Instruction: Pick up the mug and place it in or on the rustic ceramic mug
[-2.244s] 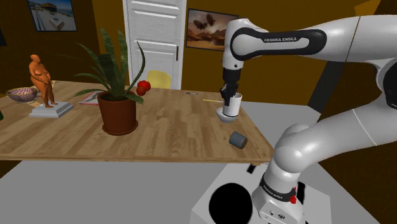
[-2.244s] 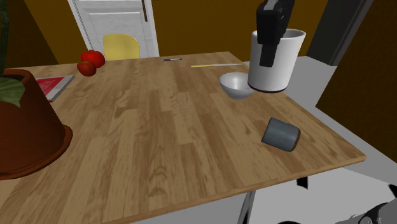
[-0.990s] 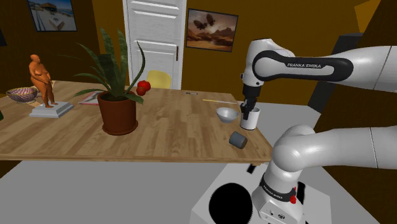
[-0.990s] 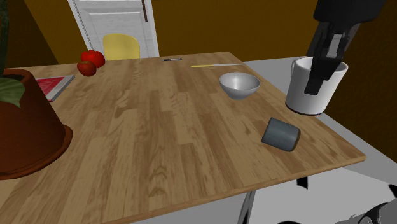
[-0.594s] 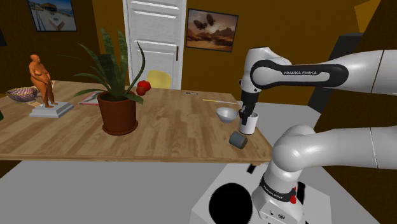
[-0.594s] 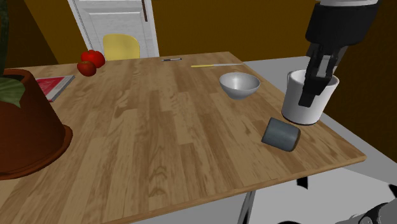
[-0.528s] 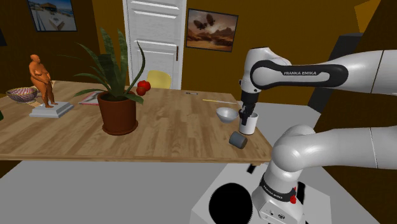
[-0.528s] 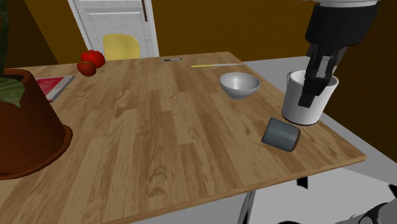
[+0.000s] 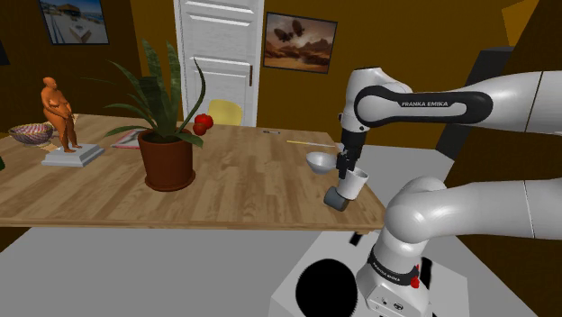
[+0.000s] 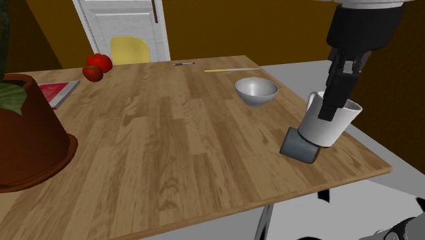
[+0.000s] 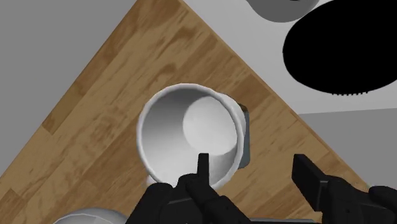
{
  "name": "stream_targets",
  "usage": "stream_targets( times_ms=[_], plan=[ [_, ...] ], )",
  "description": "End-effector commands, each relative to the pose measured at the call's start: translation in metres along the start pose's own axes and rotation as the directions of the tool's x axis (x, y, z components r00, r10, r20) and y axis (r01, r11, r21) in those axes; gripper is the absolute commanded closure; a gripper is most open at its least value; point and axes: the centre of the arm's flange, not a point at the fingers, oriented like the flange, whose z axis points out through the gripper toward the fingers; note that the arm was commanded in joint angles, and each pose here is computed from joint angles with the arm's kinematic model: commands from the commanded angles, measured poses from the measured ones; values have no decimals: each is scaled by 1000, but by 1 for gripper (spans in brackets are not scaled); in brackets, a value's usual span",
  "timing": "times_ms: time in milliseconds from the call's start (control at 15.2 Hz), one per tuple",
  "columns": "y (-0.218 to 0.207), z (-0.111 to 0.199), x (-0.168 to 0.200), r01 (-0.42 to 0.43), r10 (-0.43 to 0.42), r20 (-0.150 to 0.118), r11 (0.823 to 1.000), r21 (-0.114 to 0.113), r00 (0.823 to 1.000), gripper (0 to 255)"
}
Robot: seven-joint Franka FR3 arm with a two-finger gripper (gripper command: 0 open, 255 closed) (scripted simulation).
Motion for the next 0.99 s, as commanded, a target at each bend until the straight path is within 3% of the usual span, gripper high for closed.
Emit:
stream_targets(
  times_ms=[0,198,462,924],
  plan=[
    [0,0,0,0,0,0,1000,0,1000,0],
    [0,0,0,0,0,0,1000,0,1000,0],
    [0,-50,0,0,0,0,1000,0,1000,0],
    [0,-50,0,0,0,0,1000,0,1000,0]
  ],
)
